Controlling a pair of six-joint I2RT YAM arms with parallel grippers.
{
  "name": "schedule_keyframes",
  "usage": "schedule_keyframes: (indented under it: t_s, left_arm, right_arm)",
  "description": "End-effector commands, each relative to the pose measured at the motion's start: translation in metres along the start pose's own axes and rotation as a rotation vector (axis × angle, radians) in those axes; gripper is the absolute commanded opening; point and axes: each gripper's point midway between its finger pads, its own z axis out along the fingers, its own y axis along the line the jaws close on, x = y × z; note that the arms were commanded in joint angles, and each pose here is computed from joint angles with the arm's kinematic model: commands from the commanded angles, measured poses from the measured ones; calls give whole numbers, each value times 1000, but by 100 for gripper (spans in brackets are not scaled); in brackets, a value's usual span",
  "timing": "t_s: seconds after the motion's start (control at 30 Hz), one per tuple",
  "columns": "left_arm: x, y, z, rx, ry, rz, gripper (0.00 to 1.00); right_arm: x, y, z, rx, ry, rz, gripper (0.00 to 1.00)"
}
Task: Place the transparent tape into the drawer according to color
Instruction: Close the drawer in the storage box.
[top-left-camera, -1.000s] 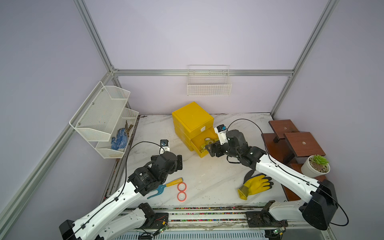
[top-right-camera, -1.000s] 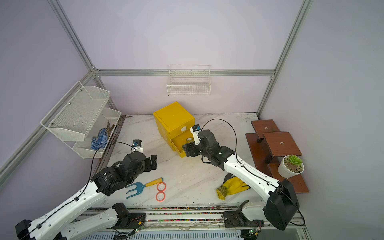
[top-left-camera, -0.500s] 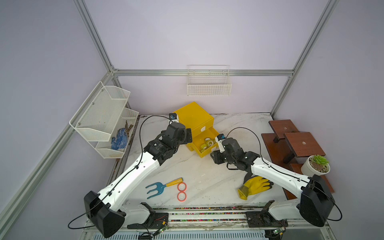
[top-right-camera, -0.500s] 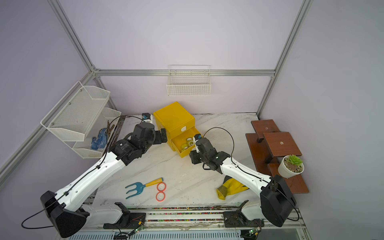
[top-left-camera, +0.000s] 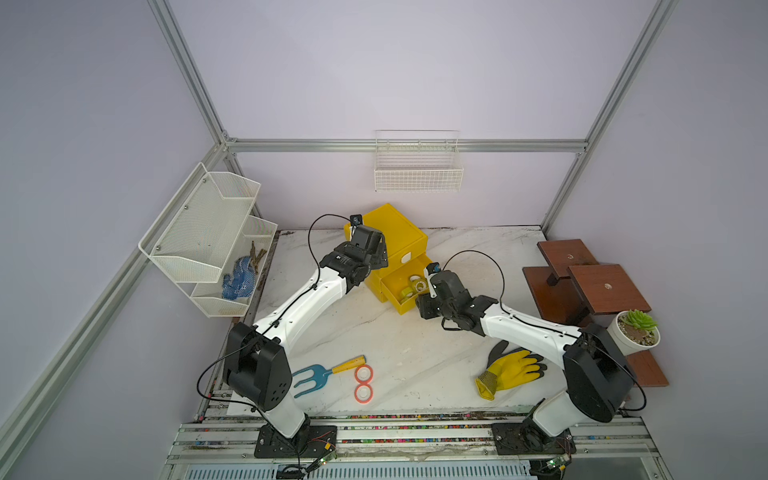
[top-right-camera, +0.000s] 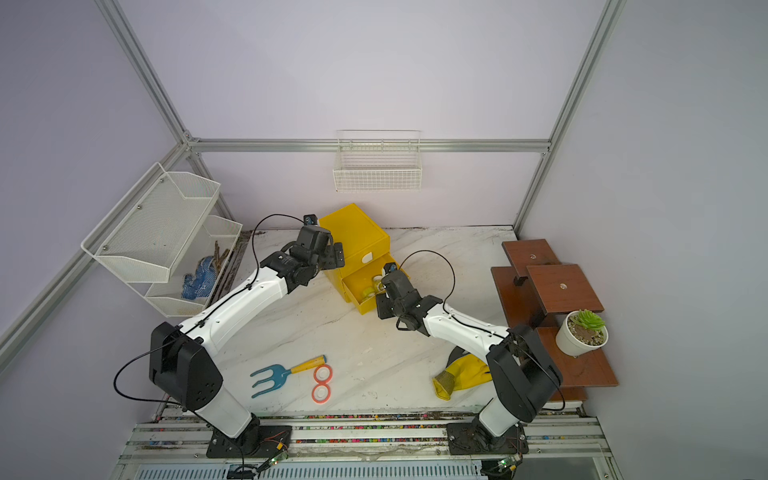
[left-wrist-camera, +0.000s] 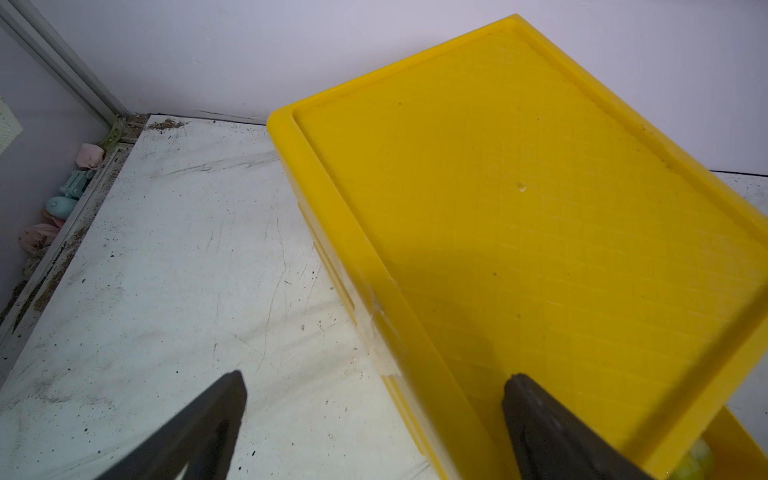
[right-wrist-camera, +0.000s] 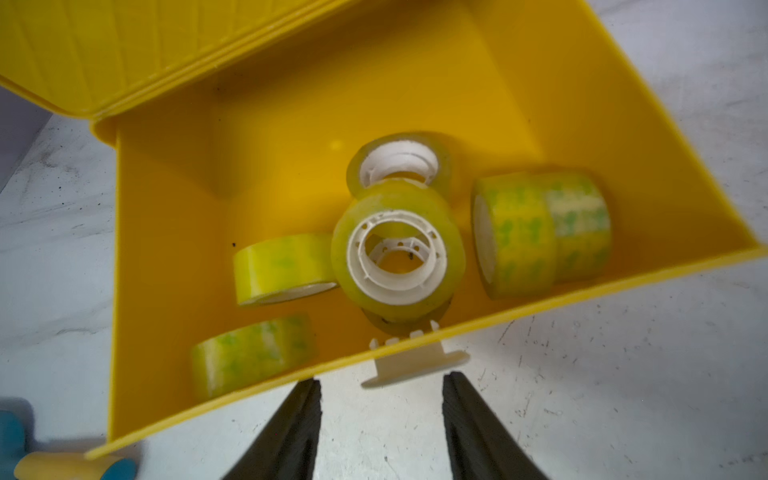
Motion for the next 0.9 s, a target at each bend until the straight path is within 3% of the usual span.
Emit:
schedule_keyframes:
  t_s: [0.0, 0.3, 0.53, 0.87]
  left_arm:
    - [13, 2, 9, -1, 52, 16, 100]
    - [28, 3, 14, 1, 89, 26, 100]
    - [34, 0, 18, 11, 112, 34, 100]
    - [42, -3, 21, 22, 142, 23, 100]
  right_arm:
    - [-46, 13, 8, -52, -152, 19, 52]
    - [-86, 34, 36, -129, -281, 69, 53]
    - [-97, 37, 60, -120, -298, 100, 52]
    - [-92, 36, 44, -158, -328, 125, 61]
